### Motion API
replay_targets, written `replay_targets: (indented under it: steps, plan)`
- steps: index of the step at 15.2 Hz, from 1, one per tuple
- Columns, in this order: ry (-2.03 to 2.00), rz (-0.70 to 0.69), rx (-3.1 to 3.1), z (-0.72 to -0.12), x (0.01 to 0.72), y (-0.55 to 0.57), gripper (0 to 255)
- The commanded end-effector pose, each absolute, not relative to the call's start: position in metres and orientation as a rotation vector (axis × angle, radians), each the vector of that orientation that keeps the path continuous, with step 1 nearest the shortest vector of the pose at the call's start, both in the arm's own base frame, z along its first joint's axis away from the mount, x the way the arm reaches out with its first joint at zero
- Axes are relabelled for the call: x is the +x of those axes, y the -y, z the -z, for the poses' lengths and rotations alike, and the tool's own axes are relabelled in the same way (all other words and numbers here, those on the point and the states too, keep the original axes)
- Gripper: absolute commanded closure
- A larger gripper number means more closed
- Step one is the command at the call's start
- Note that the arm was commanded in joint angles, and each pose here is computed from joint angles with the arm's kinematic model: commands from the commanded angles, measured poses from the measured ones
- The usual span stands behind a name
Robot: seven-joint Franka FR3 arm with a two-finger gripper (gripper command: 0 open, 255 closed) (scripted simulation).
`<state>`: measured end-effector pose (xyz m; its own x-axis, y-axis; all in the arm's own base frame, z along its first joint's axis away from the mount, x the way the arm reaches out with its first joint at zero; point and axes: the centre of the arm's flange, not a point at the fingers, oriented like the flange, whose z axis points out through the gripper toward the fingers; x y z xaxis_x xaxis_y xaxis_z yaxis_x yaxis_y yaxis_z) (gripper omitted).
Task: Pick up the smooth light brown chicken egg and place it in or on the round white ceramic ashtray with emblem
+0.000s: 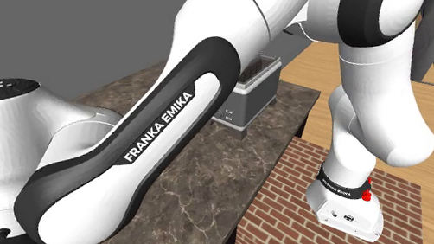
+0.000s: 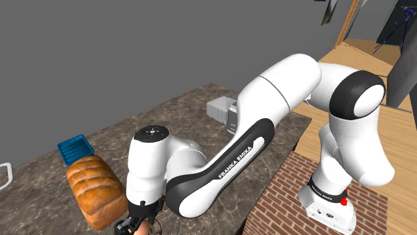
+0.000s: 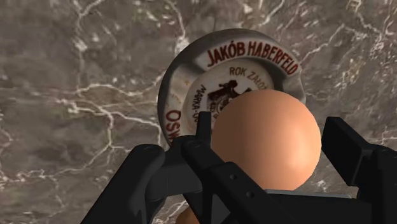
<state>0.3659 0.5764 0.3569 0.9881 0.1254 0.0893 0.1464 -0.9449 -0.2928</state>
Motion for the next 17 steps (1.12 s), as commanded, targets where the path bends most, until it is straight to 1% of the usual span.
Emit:
replay_targets:
  steps: [1,7,8,13,17]
  plan:
    - [0.198,0.101,-2.829,-0.355,0.366,-0.577,255]
    - [0.198,0.101,-2.829,-0.355,0.366,-0.577,255]
    - [0.198,0.101,-2.829,-0.355,0.366,-0.577,0]
    - [0.198,0.101,-2.829,-0.355,0.366,-0.577,0]
    - [0.198,0.101,-2.829,-0.402,0.364,-0.562,0]
